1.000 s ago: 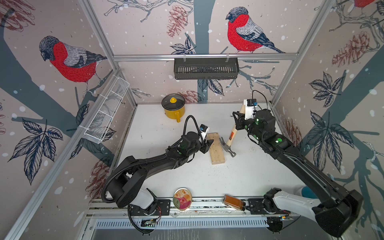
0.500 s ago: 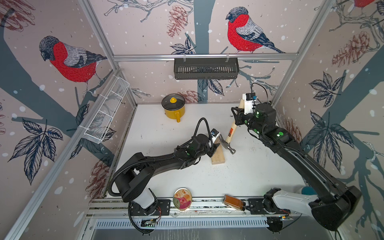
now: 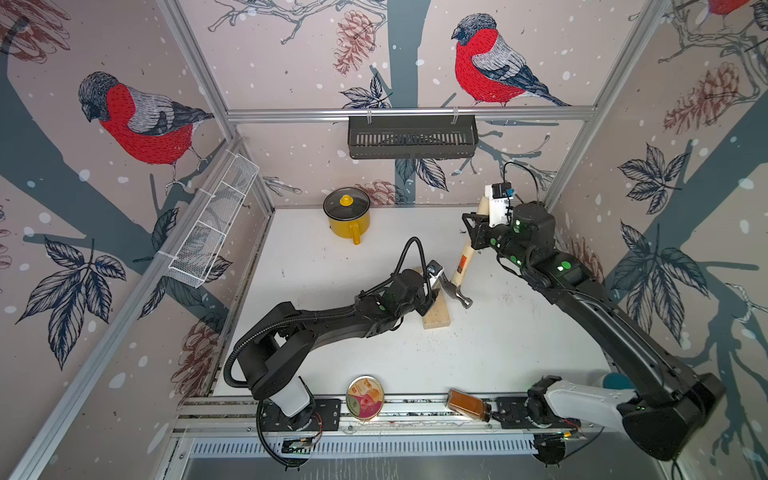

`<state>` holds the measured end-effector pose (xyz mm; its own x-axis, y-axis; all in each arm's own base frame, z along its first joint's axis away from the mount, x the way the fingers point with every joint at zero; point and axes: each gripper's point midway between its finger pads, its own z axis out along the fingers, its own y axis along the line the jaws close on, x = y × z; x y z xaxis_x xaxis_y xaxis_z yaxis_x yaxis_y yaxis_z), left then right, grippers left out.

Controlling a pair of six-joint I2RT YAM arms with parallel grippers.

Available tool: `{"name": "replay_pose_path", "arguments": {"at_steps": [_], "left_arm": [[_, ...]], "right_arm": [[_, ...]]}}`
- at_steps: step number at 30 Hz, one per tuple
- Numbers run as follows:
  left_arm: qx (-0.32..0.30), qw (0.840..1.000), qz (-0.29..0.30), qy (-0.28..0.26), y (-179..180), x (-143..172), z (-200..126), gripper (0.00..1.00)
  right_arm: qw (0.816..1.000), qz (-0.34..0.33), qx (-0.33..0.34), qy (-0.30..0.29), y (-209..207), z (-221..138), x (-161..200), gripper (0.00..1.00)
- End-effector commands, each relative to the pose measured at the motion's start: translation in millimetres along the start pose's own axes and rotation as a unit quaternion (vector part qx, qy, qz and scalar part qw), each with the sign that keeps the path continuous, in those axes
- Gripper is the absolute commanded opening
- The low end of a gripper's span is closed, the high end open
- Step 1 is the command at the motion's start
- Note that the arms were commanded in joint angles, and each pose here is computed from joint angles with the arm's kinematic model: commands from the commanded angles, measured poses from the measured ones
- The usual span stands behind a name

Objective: Use a claw hammer to pull out a nail
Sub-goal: Pick up the nail with the hammer.

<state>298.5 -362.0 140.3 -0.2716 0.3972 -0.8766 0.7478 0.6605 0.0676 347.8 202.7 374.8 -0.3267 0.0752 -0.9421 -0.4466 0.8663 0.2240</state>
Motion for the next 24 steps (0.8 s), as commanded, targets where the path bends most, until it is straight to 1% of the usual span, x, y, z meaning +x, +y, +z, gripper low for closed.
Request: {"name": "replay_pose_path", "arguments": {"at_steps": [1,8,17,21,24], "left_arm": [[-0.015,1.0,0.012,0.001,3.8,-2.3,2.4,0.45],[-0.018,1.0,0.012,0.004,4.0,-1.1,3.7,0.44],[-0.02,1.0,0.012,0.009,4.6,0.5,5.7,0.39],[-0.02,1.0,0.012,0.012,4.5,1.5,5.9,0.33],[-0.022,1.0,0.011,0.011,5.3,0.8,5.9,0.23]], "right_arm": [[0.999,0.006,-0.023,-0.041,10.3,-4.1,-24.0,0.0],[0.999,0.005,-0.035,-0.042,19.5,-5.7,-26.0,0.0],[0.998,0.002,-0.043,-0.041,28.0,-5.9,-27.1,0.0],[0.998,0.001,-0.043,-0.042,29.2,-6.4,-28.9,0.0],[0.998,-0.002,-0.039,-0.041,29.4,-5.7,-30.0,0.0]]}}
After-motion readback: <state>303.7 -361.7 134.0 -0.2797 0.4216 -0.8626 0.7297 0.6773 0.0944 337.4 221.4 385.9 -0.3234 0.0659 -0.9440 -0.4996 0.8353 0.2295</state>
